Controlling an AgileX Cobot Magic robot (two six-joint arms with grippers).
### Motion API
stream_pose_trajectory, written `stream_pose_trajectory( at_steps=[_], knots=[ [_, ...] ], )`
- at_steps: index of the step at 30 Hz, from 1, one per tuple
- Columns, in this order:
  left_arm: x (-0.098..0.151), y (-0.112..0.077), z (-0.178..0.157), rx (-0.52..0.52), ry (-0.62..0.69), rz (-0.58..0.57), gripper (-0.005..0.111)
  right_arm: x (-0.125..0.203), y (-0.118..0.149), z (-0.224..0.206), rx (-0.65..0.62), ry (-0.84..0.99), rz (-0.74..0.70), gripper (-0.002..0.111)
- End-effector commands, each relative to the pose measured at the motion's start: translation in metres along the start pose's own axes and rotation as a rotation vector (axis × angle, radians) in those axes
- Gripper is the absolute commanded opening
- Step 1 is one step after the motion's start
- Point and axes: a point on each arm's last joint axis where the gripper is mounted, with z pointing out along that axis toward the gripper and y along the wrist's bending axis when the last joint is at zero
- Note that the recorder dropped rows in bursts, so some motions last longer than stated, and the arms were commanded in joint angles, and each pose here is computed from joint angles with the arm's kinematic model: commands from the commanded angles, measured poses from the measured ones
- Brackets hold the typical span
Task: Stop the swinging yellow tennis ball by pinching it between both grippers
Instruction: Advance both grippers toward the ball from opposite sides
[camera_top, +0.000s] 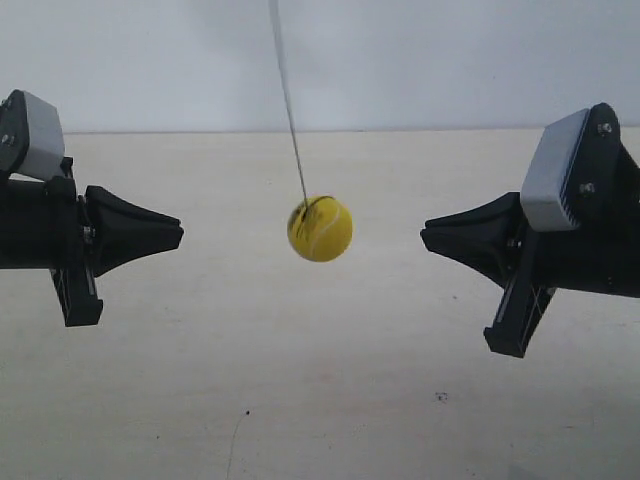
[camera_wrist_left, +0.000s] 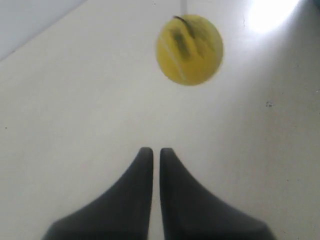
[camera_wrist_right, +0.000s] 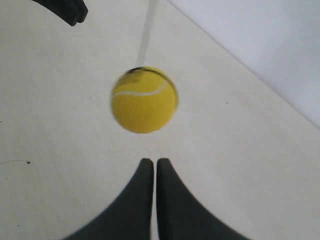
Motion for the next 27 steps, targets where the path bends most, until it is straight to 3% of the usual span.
stream_pose_trajectory(
  at_steps=[1,20,27],
  knots=[
    [-0.005,0.004,0.000,-0.010,-0.006,0.013,0.005,-0.005,-0.007,0.001,0.028,-0.009,0.002,0.000],
    [-0.005,0.003,0.000,0.001,-0.004,0.024,0.005,0.008,-0.026,0.035,-0.100,-0.031,0.057,0.000],
    [-0.012,-0.004,-0.001,0.082,-0.078,0.028,0.005,0.002,-0.025,0.035,-0.123,-0.078,0.049,0.000]
  ],
)
